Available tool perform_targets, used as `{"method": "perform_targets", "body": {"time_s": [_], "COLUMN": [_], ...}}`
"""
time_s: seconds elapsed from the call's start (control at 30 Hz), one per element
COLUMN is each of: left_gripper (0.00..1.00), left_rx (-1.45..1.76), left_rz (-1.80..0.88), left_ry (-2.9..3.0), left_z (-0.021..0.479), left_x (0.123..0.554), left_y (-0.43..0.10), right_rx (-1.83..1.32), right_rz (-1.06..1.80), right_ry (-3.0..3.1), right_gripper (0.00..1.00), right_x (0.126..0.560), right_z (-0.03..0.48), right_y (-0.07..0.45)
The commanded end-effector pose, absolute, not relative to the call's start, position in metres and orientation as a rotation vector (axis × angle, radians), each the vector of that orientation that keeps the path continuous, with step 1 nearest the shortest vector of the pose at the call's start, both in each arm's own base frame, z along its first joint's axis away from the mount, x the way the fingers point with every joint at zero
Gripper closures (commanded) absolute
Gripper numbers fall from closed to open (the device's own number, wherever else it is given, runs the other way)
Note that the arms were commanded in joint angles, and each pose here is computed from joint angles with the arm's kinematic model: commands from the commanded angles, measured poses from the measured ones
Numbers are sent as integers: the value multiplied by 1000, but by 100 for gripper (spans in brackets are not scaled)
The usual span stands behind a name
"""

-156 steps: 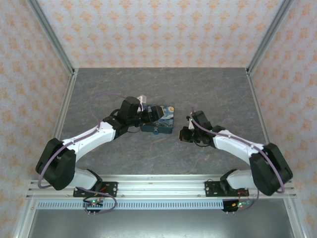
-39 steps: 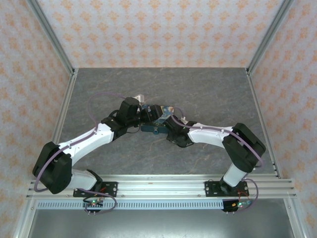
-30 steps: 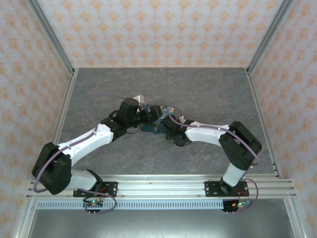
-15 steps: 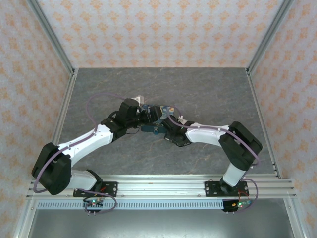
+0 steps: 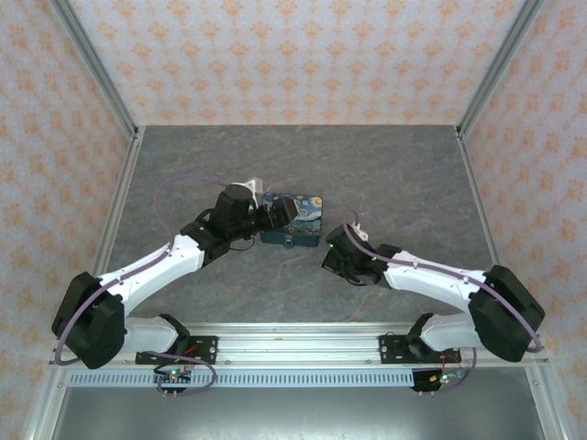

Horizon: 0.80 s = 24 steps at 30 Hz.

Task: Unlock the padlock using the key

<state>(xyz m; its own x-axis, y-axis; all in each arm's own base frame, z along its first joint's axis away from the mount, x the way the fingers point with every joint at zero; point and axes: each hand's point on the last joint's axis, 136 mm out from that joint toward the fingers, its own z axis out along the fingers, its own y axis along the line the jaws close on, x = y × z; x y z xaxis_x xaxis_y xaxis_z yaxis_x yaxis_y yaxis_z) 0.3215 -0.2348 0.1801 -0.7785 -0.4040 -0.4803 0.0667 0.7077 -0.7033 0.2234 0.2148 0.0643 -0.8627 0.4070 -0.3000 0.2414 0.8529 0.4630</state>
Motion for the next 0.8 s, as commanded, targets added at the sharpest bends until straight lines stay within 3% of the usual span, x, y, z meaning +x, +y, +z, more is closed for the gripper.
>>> {"method": "perform_targets", "body": {"time_s": [0.0,0.77], "left_gripper": [0,0], "left_rx": [-250,-251], "left_rz": [-968,-987], "left_ry": [2291,2321], "left_z": [177,168], "left_x": [316,312], "left_y": [-231,-249], "right_rx": [490,565], "right_rz": [624,561], "right_ry": [2605,2701], "right_gripper": [100,100], "right_x": [225,213], "right_z": [69,9], "right_y": [212,202]}}
